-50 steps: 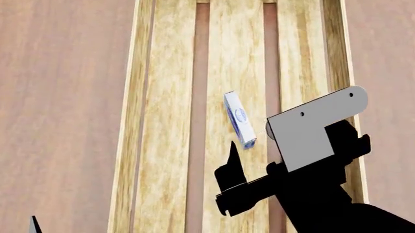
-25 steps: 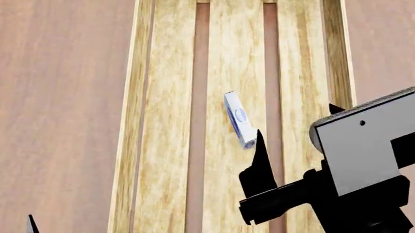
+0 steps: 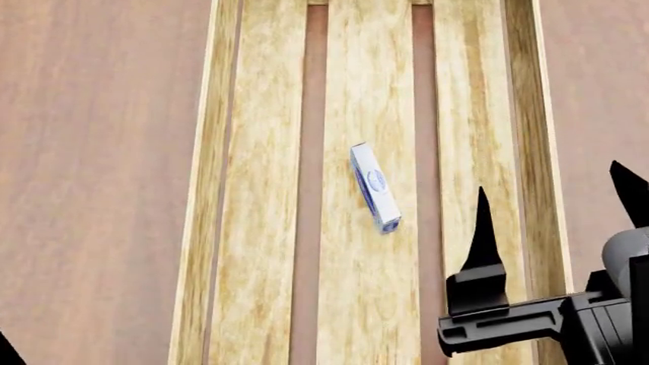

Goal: Pick up the cream cheese and put it in the tray.

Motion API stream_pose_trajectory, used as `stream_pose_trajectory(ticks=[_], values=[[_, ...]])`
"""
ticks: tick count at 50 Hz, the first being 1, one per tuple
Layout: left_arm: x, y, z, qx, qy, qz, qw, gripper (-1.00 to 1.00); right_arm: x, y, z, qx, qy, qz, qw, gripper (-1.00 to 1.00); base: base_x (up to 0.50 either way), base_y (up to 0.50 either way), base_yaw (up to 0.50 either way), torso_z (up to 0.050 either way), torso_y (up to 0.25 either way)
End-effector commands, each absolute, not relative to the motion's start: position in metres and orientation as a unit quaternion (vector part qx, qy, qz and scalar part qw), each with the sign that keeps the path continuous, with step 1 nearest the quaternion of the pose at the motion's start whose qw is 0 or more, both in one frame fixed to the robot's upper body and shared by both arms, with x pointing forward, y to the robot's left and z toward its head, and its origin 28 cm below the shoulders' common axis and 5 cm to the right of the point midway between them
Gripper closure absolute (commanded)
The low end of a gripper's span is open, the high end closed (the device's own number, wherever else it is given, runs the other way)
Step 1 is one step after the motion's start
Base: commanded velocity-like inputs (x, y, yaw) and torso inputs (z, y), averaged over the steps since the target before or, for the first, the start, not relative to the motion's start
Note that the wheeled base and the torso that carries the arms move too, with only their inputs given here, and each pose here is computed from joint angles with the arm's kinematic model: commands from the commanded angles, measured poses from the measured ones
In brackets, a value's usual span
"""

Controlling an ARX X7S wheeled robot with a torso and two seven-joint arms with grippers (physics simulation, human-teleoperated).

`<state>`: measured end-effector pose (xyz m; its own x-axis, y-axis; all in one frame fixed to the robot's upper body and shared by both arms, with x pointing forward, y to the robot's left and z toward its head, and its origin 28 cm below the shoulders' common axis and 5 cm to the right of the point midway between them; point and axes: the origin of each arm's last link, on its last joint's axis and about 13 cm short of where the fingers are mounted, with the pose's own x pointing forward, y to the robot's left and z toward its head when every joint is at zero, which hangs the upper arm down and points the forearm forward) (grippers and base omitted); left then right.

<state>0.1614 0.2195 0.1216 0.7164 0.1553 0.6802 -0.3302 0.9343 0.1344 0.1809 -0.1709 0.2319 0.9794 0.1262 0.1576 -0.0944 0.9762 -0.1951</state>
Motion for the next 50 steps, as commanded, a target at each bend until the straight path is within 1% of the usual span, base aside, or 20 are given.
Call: stream_pose_trajectory(ticks=[1,7,9,10,11,19,29,38,39,40,41,42,43,44,45,46,47,48,49,50], values=[[0.16,0.234,0.191,0.141,-0.4,0.148,0.893,-1.0,0.175,-0.173,0.232,-0.093,-0.133,0.03,0.986,-1.0,0.0,0.0,0.0,0.0,0.0],[0.171,0.231,0.23,0.166,-0.436,0.139,0.873,-1.0,0.174,-0.171,0.235,-0.092,-0.142,0.027,0.985,-1.0,0.0,0.0,0.0,0.0,0.0],[0.169,0.233,0.247,0.17,-0.464,0.197,0.847,-1.0,0.174,-0.171,0.237,-0.089,-0.146,0.025,0.985,-1.0,0.0,0.0,0.0,0.0,0.0],[0.169,0.226,0.25,0.155,-0.458,0.17,0.859,-1.0,0.175,-0.171,0.238,-0.091,-0.148,0.023,0.985,-1.0,0.0,0.0,0.0,0.0,0.0],[0.171,0.225,0.252,0.174,-0.454,0.135,0.864,-1.0,0.175,-0.171,0.238,-0.092,-0.149,0.02,0.984,-1.0,0.0,0.0,0.0,0.0,0.0],[0.179,0.22,0.287,0.18,-0.479,0.127,0.85,-1.0,0.169,-0.169,0.247,-0.106,-0.182,0.0,0.978,-1.0,0.0,0.0,0.0,0.0,0.0],[0.179,0.215,0.32,0.176,-0.506,0.119,0.836,-1.0,0.154,-0.162,0.269,-0.117,-0.282,-0.041,0.951,-1.0,0.0,0.0,0.0,0.0,0.0],[0.166,0.216,0.362,0.176,-0.531,0.125,0.82,-1.0,0.142,-0.16,0.284,-0.11,-0.308,-0.041,0.944,-1.0,0.0,0.0,0.0,0.0,0.0],[0.155,0.208,0.377,0.203,-0.536,0.087,0.814,-1.0,0.142,-0.16,0.285,-0.11,-0.31,-0.043,0.943,-1.0,0.0,0.0,0.0,0.0,0.0],[0.166,0.216,0.362,0.176,-0.531,0.125,0.82,-1.0,0.141,-0.16,0.288,-0.109,-0.313,-0.047,0.942,-1.0,0.0,0.0,0.0,0.0,0.0],[0.174,0.223,0.343,0.171,-0.525,0.125,0.825,-1.0,0.14,-0.16,0.289,-0.109,-0.314,-0.046,0.942,-1.0,0.0,0.0,0.0,0.0,0.0],[0.166,0.213,0.362,0.203,-0.526,0.084,0.822,-1.0,0.139,-0.161,0.291,-0.108,-0.319,-0.049,0.94,-1.0,0.0,0.0,0.0,0.0,0.0],[0.174,0.223,0.343,0.171,-0.525,0.124,0.825,-1.0,0.138,-0.16,0.292,-0.107,-0.322,-0.046,0.94,-1.0,0.0,0.0,0.0,0.0,0.0],[0.171,0.223,0.346,0.179,-0.548,0.124,0.808,-1.0,0.137,-0.16,0.293,-0.107,-0.325,-0.049,0.939,-1.0,0.0,0.0,0.0,0.0,0.0],[0.164,0.213,0.365,0.214,-0.547,0.084,0.805,-1.0,0.136,-0.16,0.293,-0.105,-0.327,-0.049,0.938,-1.0,0.0,0.0,0.0,0.0,0.0],[0.171,0.223,0.346,0.179,-0.548,0.123,0.807,-1.0,0.136,-0.16,0.293,-0.106,-0.329,-0.048,0.937,-1.0,0.0,0.0,0.0,0.0,0.0],[0.171,0.222,0.346,0.181,-0.557,0.122,0.801,-1.0,0.135,-0.159,0.293,-0.104,-0.333,-0.047,0.936,-1.0,0.0,0.0,0.0,0.0,0.0],[0.163,0.211,0.364,0.219,-0.555,0.082,0.798,-1.0,0.134,-0.159,0.293,-0.105,-0.333,-0.045,0.936,-1.0,0.0,0.0,0.0,0.0,0.0],[0.171,0.222,0.346,0.181,-0.557,0.122,0.801,-1.0,0.134,-0.158,0.293,-0.106,-0.337,-0.044,0.934,-1.0,0.0,0.0,0.0,0.0,0.0],[0.171,0.223,0.344,0.177,-0.561,0.121,0.8,-1.0,0.132,-0.157,0.294,-0.105,-0.343,-0.042,0.933,-1.0,0.0,0.0,0.0,0.0,0.0]])
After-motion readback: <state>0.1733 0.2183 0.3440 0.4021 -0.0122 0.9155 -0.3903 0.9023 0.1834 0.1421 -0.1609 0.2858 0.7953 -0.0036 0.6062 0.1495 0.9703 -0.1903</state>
